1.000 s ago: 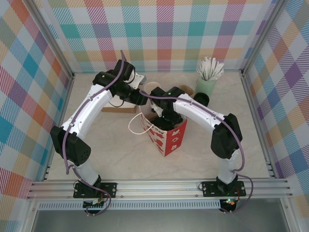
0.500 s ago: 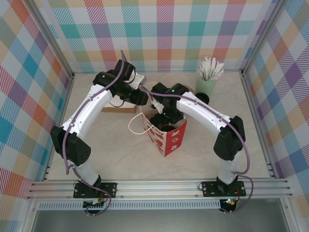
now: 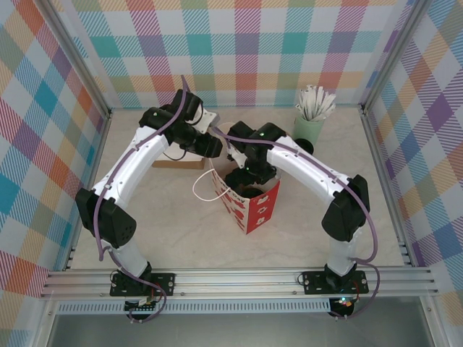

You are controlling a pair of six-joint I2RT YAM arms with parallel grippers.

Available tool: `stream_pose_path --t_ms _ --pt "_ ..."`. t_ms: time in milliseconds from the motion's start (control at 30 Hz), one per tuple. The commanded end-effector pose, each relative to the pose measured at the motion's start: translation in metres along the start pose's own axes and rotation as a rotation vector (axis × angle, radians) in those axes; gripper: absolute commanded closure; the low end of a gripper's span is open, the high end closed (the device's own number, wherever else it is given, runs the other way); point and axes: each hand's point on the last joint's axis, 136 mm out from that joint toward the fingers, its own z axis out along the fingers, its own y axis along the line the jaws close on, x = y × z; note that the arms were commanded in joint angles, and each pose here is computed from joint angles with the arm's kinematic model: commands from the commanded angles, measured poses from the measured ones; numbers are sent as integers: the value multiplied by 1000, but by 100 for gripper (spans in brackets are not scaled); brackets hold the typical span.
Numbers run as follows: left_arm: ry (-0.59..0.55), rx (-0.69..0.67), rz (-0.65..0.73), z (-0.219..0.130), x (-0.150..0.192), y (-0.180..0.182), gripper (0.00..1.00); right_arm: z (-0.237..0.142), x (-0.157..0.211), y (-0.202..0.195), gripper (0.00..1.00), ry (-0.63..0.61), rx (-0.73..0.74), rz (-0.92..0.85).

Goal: Pack the takeout coffee

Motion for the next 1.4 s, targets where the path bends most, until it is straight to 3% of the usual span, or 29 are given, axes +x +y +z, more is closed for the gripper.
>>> stream_pose_path --t_ms 0,900,1367 --pt "13 14 -12 4 3 0 48 -25 1 3 0 -42 -23 20" --pt "10 14 -11 4 2 1 46 -87 0 7 0 -164 -31 36" --pt "-59 33 -15 -13 -15 -8 38 -144 -9 -1 2 -330 -81 102"
